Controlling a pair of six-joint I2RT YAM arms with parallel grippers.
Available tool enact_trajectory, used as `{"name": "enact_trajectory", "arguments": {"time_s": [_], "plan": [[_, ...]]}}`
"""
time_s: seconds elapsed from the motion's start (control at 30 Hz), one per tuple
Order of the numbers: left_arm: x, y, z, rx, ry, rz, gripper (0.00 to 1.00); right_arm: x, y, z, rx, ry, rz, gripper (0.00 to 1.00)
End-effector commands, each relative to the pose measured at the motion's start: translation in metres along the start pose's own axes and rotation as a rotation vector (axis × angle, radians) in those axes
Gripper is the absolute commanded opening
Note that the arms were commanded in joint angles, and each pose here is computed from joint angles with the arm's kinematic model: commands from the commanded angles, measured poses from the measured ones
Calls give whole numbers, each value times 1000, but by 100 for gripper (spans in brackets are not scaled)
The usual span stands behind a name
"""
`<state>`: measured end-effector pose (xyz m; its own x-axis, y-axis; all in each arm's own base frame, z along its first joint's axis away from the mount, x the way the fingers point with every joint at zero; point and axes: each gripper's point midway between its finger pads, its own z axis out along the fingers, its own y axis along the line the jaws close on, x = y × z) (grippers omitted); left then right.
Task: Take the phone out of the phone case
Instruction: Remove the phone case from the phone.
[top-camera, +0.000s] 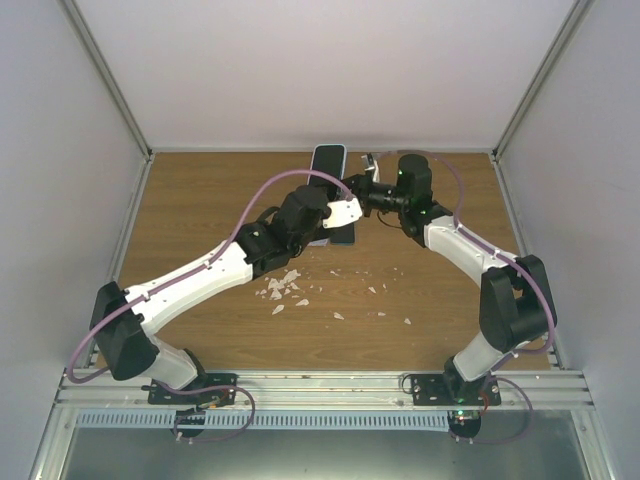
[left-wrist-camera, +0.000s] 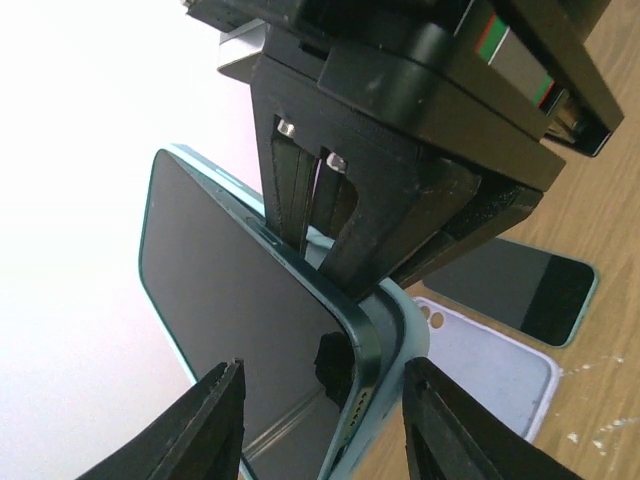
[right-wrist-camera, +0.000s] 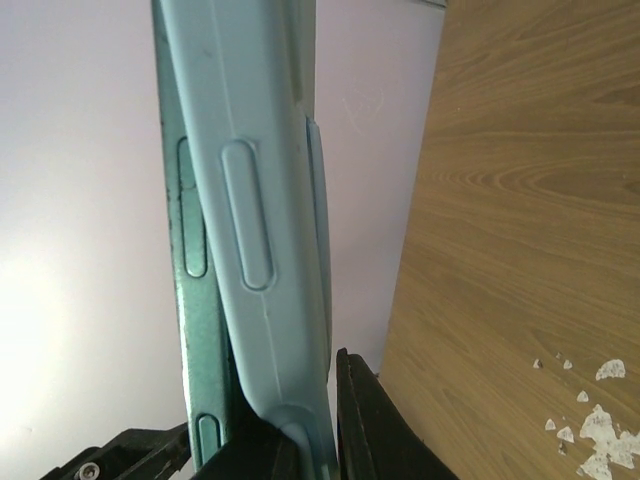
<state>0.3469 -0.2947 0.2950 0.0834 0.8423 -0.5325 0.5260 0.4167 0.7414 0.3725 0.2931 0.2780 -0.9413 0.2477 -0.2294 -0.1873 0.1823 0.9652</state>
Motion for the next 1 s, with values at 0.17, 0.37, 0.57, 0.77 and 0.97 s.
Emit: {"name": "enact_trajectory", "arguments": {"time_s": [0.17,0.37,0.57,0.77,0.97], "plan": [[-3,41,2,-235,0,43,45,12,30,-3,-92,46,-50,1],[0,42,3,-264,6,95,48,19,34,0,-108,66,-55,0],[-4,53,7,-202,-10,-38,51,25,34,5,-108,83,-63,1],[-4,57,3,-164,-63,-94,56,26,36,6,-111,88,-68,0],[-7,70,-7,-177,-141,-145,58,27,34,8,-99,91,-60,0]]}}
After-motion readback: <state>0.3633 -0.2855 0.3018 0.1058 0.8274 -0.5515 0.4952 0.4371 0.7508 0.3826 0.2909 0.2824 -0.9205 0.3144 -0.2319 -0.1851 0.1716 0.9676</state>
